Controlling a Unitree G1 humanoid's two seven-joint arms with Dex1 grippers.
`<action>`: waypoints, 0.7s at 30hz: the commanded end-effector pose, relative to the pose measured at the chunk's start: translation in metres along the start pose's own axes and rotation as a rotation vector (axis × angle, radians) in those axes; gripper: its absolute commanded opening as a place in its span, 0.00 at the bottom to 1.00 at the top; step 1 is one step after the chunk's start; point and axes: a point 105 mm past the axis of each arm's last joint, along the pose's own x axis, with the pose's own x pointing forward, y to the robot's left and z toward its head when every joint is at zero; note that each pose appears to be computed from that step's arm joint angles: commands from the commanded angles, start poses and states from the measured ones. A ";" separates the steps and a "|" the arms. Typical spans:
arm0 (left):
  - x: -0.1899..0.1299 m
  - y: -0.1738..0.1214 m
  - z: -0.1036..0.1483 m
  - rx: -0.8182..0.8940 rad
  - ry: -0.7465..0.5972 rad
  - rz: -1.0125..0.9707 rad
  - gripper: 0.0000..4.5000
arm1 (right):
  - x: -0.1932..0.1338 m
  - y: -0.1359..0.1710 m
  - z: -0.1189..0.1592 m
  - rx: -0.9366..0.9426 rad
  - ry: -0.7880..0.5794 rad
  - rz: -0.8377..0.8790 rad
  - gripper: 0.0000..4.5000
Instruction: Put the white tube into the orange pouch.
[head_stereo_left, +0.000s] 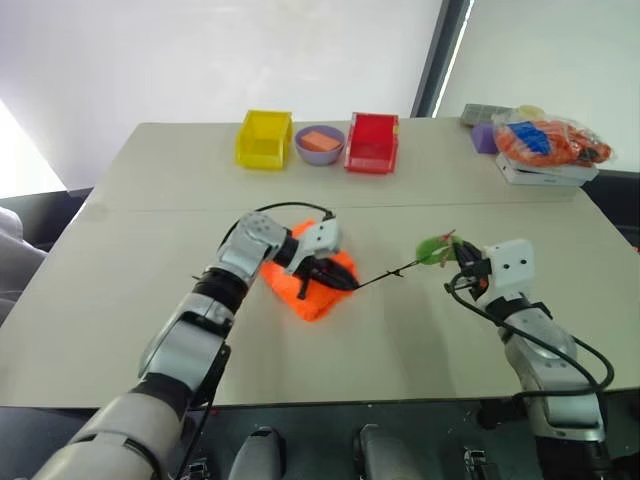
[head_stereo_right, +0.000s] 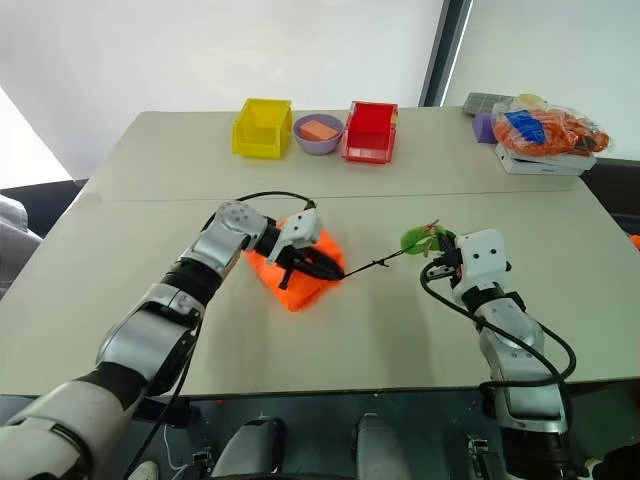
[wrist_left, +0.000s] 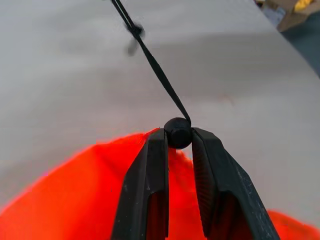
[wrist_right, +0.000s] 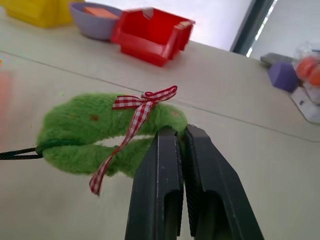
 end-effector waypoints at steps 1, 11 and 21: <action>-0.007 -0.001 -0.015 0.015 0.083 0.028 0.14 | 0.001 -0.033 0.015 -0.051 -0.045 -0.149 0.00; -0.006 -0.002 -0.021 0.005 0.098 0.050 0.14 | 0.004 -0.046 0.011 -0.073 -0.019 -0.239 0.00; -0.031 -0.027 -0.050 -0.006 0.271 -0.068 0.14 | 0.005 -0.067 0.003 -0.158 0.047 -0.374 0.00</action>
